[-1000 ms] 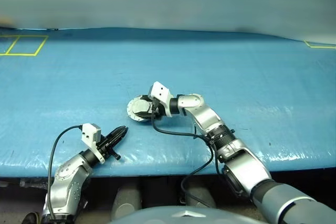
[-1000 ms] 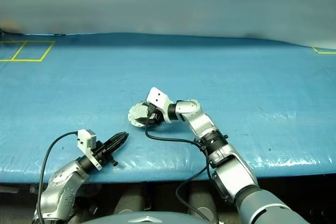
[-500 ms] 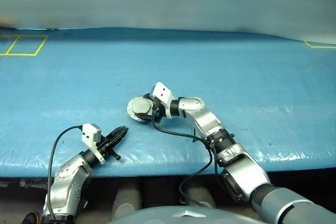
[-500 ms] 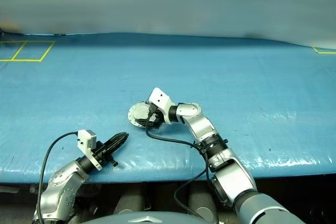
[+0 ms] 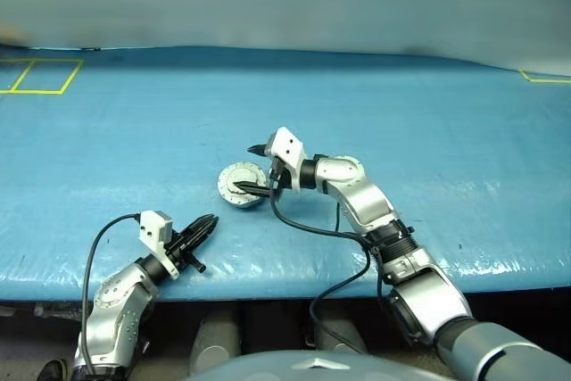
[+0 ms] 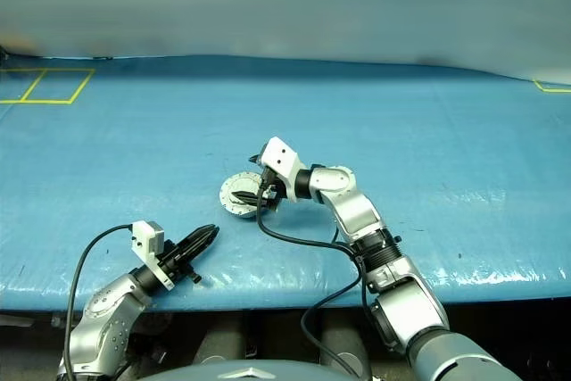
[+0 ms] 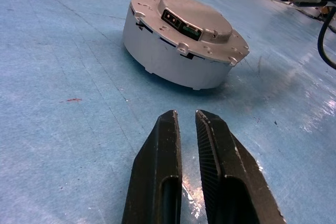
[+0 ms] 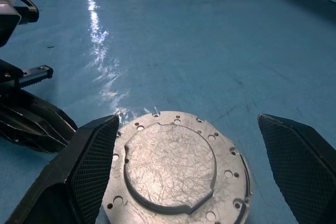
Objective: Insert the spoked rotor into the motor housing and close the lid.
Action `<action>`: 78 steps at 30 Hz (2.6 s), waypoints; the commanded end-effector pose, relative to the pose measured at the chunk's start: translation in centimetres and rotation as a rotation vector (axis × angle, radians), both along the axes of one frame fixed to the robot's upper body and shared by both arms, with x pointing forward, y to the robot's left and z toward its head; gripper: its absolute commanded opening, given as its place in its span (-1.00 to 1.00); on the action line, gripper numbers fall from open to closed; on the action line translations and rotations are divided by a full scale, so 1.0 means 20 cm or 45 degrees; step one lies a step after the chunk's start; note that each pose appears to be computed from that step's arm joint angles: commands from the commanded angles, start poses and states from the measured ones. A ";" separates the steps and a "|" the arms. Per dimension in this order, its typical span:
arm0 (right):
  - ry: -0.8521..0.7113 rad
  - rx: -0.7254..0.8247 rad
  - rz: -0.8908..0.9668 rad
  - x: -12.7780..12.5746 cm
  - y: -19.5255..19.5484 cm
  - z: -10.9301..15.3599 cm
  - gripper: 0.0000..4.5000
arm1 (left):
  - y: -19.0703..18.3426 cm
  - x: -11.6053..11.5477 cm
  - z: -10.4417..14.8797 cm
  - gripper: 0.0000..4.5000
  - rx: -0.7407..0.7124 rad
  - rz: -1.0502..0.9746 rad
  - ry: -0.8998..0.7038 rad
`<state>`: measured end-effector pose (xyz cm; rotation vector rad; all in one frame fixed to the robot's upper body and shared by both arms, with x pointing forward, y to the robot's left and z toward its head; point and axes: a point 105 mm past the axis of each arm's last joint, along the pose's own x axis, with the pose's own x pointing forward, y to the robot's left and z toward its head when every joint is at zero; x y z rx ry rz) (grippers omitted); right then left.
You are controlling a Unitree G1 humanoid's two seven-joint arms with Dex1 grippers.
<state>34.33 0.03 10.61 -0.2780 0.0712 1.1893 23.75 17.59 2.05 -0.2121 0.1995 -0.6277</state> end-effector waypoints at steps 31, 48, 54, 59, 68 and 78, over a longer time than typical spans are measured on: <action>-0.060 -0.035 -0.458 0.09 -0.28 -0.06 0.80 | -0.03 -0.02 -0.07 -0.75 0.004 -0.002 0.069; 0.016 0.211 -0.245 -0.01 -0.13 0.09 -0.29 | -0.02 -0.02 -0.07 -0.75 0.008 0.014 0.067; 0.069 0.199 -0.114 -0.08 0.01 0.04 0.11 | -0.02 -0.02 -0.07 -0.75 0.005 0.015 0.062; 0.015 0.165 -0.150 -0.06 0.05 0.00 0.84 | -0.02 -0.02 -0.06 -0.75 0.006 0.022 0.061; 0.026 0.094 -0.086 -0.10 0.10 -0.09 0.99 | 0.00 -0.03 -0.07 -0.75 0.012 0.041 0.063; 0.001 0.031 -0.081 -0.10 0.11 -0.14 0.99 | 0.00 -0.03 -0.07 -0.75 0.016 0.046 0.061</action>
